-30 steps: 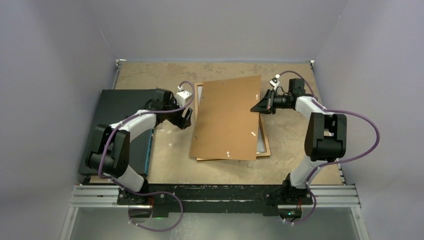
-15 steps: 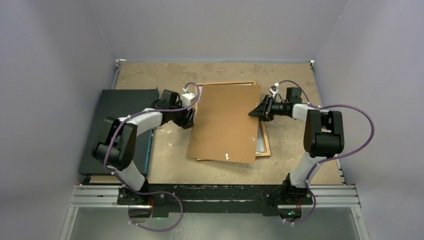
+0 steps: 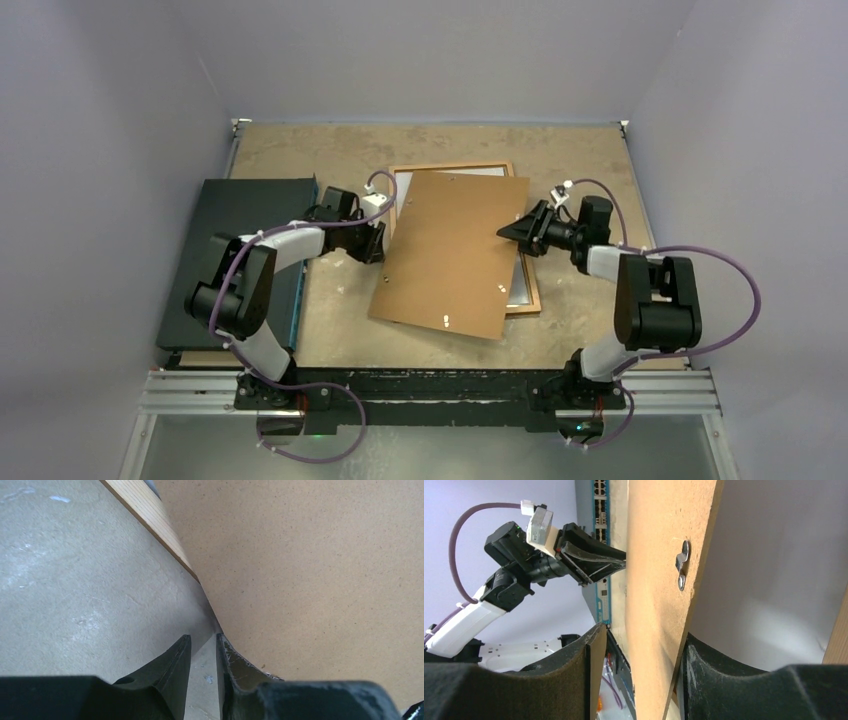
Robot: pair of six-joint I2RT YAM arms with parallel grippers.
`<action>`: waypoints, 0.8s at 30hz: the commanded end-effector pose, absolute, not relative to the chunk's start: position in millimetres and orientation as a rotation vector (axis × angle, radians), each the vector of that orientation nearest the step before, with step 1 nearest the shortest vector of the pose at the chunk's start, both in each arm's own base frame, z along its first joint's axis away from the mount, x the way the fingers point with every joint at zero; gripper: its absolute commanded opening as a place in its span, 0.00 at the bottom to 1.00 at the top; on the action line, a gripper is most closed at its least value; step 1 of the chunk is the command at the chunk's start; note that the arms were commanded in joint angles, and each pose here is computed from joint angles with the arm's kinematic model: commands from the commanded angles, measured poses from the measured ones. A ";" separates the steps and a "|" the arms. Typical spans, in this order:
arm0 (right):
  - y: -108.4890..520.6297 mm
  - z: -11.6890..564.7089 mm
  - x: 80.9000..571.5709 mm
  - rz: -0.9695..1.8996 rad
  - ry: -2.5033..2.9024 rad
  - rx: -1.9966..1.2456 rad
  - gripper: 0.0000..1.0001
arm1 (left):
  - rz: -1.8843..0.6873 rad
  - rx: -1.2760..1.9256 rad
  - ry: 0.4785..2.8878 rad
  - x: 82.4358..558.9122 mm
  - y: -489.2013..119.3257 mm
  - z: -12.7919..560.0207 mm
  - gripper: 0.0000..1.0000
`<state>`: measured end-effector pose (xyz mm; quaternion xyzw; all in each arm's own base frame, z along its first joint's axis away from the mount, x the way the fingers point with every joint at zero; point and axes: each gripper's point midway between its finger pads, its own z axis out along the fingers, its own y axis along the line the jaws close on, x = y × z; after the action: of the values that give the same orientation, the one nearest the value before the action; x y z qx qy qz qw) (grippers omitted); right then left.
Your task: Put the photo into the frame
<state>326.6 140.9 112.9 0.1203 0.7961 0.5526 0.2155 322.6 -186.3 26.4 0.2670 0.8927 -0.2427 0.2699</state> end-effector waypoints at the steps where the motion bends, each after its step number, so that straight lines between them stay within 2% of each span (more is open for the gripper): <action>1: 143.9 131.4 318.8 1.575 2.094 0.347 0.53 | -0.799 0.689 2.436 304.9 -198.3 24.7 0.23; 11: 157.0 127.3 295.5 1.480 2.101 0.324 0.57 | -0.908 0.633 2.479 286.5 -204.7 26.2 0.19; 14: 159.2 128.5 295.5 1.398 2.122 0.283 0.56 | -0.927 0.637 2.491 281.5 -204.8 25.5 0.18; 15: 157.8 128.9 296.5 1.377 2.123 0.287 0.51 | -0.932 0.641 2.494 280.7 -204.6 25.6 0.18; 16: 157.1 129.5 296.9 1.367 2.131 0.292 0.42 | -0.938 0.649 2.494 279.6 -204.9 26.4 0.18; 18: 157.0 132.6 298.3 1.364 2.143 0.294 0.14 | -0.938 0.663 2.482 280.9 -205.1 29.3 0.18; 19: 156.3 136.3 300.5 1.363 2.144 0.301 0.05 | -0.941 0.669 2.476 281.7 -205.4 31.5 0.18; 20: 154.8 140.5 303.7 1.361 2.138 0.305 0.00 | -0.945 0.670 2.470 282.8 -205.9 34.5 0.18; 22: 154.2 154.1 310.9 1.381 2.123 0.286 0.00 | -0.947 0.667 2.460 286.4 -205.6 41.4 0.22; 24: 149.0 167.9 319.8 1.409 2.114 0.270 0.00 | -0.932 0.649 2.441 293.9 -202.1 50.2 0.32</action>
<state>296.1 158.5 131.9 0.1327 0.8023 0.5239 0.2536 283.9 -198.2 22.1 0.2293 0.8985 -0.3164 0.1998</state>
